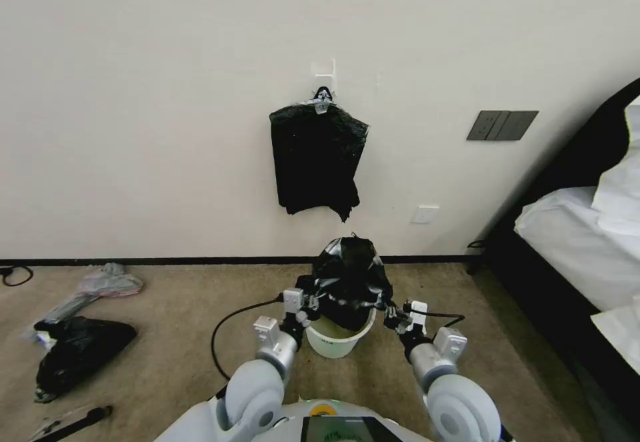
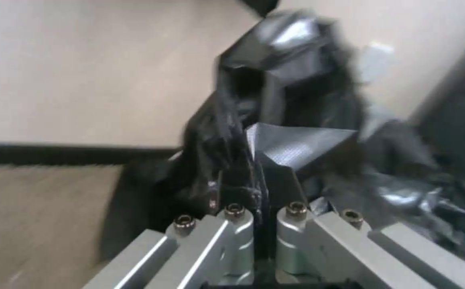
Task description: Place a trash bag onto the trash bin.
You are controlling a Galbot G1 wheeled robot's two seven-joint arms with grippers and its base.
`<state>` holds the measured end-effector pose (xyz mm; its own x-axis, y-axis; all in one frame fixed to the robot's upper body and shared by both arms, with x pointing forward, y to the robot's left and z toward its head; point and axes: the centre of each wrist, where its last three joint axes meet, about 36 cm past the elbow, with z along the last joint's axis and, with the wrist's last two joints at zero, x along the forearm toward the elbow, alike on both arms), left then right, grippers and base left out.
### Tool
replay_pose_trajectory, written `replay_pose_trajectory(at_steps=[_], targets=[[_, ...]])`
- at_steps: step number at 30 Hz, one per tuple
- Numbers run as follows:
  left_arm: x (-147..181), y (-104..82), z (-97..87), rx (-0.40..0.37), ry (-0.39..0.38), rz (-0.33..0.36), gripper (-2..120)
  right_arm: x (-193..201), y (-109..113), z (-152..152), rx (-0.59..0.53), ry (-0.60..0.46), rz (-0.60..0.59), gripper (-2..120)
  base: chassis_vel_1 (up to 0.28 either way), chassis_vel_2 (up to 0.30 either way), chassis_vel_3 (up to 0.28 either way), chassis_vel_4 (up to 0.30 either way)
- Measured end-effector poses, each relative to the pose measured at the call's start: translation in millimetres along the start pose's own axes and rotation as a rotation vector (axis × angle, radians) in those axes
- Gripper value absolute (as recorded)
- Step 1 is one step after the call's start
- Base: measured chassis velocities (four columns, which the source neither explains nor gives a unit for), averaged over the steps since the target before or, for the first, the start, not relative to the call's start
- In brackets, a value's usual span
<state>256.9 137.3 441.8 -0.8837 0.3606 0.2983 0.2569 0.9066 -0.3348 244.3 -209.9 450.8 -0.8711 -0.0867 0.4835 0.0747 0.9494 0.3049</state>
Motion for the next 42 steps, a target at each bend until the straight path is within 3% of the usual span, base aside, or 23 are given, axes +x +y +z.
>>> replay_pose_trajectory(at_steps=[7,14,33,42], targets=[[32,1.4,19.2,0.001,0.082,-0.047,0,1,22,5,0.065,0.149,0.088,0,0.0,0.0,0.0,0.0],[45,-2.8,30.2,-0.003,0.139,-0.067,0,14,43,8,0.104,0.251,0.076,0,0.0,0.0,0.0,0.0],[47,10.5,48.2,-0.055,0.233,-0.113,0,5,36,25,0.147,0.343,0.097,0,0.0,0.0,0.0,0.0],[24,26.2,56.4,-0.061,0.244,-0.148,0,-14,38,34,0.156,0.352,0.096,0,0.0,0.0,0.0,0.0]])
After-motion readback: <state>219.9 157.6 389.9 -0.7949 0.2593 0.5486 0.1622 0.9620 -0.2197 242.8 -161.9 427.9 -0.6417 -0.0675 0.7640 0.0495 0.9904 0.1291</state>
